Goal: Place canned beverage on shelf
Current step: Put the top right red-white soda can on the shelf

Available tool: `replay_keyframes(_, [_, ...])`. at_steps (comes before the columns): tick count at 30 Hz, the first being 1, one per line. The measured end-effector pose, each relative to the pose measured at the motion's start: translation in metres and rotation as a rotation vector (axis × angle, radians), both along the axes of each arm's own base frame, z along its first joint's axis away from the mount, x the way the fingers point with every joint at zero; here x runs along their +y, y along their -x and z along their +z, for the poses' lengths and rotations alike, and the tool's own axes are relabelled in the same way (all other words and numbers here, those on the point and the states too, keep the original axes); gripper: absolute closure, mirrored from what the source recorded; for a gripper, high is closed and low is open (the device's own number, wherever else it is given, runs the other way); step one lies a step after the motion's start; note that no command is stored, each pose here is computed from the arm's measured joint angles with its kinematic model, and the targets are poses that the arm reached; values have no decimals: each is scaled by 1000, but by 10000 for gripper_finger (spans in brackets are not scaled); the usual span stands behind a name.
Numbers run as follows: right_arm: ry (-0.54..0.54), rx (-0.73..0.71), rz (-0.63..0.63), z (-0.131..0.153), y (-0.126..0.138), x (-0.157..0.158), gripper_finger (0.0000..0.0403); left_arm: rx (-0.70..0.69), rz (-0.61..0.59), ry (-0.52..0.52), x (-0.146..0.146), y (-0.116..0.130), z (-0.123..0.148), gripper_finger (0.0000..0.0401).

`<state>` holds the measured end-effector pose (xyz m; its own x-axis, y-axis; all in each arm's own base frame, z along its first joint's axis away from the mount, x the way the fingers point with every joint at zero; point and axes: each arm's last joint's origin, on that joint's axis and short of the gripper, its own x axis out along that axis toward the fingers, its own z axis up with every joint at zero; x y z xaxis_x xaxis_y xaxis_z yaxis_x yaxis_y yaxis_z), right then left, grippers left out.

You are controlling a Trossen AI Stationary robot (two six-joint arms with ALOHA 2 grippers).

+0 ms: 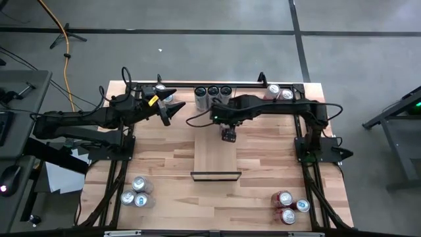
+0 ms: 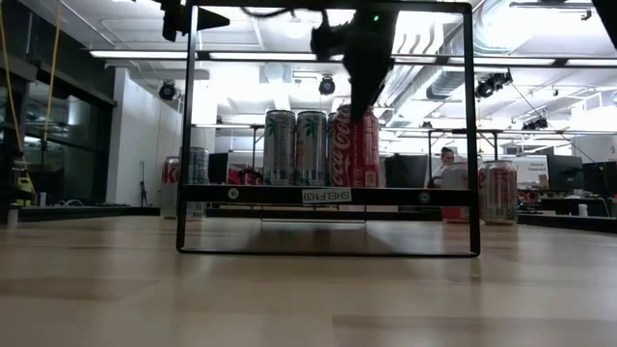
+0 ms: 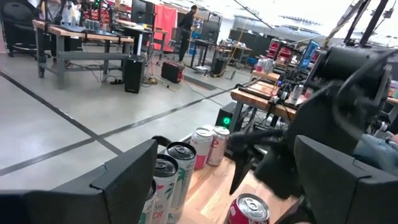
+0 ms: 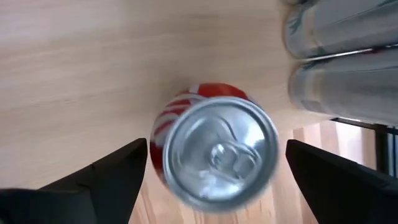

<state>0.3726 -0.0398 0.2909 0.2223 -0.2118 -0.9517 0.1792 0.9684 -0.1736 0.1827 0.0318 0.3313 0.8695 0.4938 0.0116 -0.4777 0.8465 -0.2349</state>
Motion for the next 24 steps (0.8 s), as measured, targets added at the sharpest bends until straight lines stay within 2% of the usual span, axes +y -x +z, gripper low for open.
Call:
replay_keyframes(8, [-7, -49, -22, 33, 37, 2, 33, 27, 0, 3, 0, 0, -3, 80])
replay_keyframes(15, [-50, -82, -130, 16, 90, 13, 42, 24, -25, 4, -1, 0, -2, 80])
replay_keyframes(19, [-163, -230, -208, 1, 117, 23, 61, 15, -136, 2, -4, -2, -2, 80])
replay_keyframes(24, [-253, -546, -238, 4, 130, 32, 107, -1, -206, 10, -6, -2, 0, 80])
